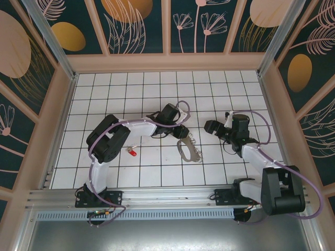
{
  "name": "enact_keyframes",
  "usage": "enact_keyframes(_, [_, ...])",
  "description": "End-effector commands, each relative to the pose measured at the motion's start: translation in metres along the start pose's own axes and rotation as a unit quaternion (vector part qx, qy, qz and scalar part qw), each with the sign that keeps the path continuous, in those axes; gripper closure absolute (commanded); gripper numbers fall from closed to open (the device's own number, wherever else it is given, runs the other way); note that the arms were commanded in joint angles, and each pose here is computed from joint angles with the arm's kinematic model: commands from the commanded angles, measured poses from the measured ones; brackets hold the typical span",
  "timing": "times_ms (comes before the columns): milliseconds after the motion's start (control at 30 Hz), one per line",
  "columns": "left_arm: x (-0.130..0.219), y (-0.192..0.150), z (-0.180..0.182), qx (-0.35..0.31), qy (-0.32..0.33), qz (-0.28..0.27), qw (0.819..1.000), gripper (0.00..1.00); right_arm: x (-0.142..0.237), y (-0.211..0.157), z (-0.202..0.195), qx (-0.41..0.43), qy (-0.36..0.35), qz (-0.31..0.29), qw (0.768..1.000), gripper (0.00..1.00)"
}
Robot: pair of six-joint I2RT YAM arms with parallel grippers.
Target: Put the keys on the keyring
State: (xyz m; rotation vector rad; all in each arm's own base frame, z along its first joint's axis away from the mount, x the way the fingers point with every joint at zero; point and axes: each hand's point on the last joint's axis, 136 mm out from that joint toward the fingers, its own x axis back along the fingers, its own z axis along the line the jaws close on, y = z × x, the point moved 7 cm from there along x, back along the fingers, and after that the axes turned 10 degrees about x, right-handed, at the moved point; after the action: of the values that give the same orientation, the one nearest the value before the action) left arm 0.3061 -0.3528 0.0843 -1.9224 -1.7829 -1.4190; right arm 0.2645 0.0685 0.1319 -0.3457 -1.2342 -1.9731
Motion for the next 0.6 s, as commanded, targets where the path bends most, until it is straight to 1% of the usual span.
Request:
enact_keyframes(0, [-0.006,-0.001,-0.002,-0.015,0.0,0.013,1.0,0.73,0.003,0.0,0.0,0.001,0.009,-0.011,1.0,0.11])
enact_keyframes(167, [-0.008,-0.002,0.0,-0.017,0.002,0.016,1.0,0.74,0.003,0.001,-0.001,0.002,0.009,-0.013,1.0,0.11])
enact_keyframes(567, [-0.016,-0.004,0.003,-0.016,-0.004,0.029,0.999,0.82,0.004,0.002,-0.004,0.002,0.007,-0.017,1.0,0.11])
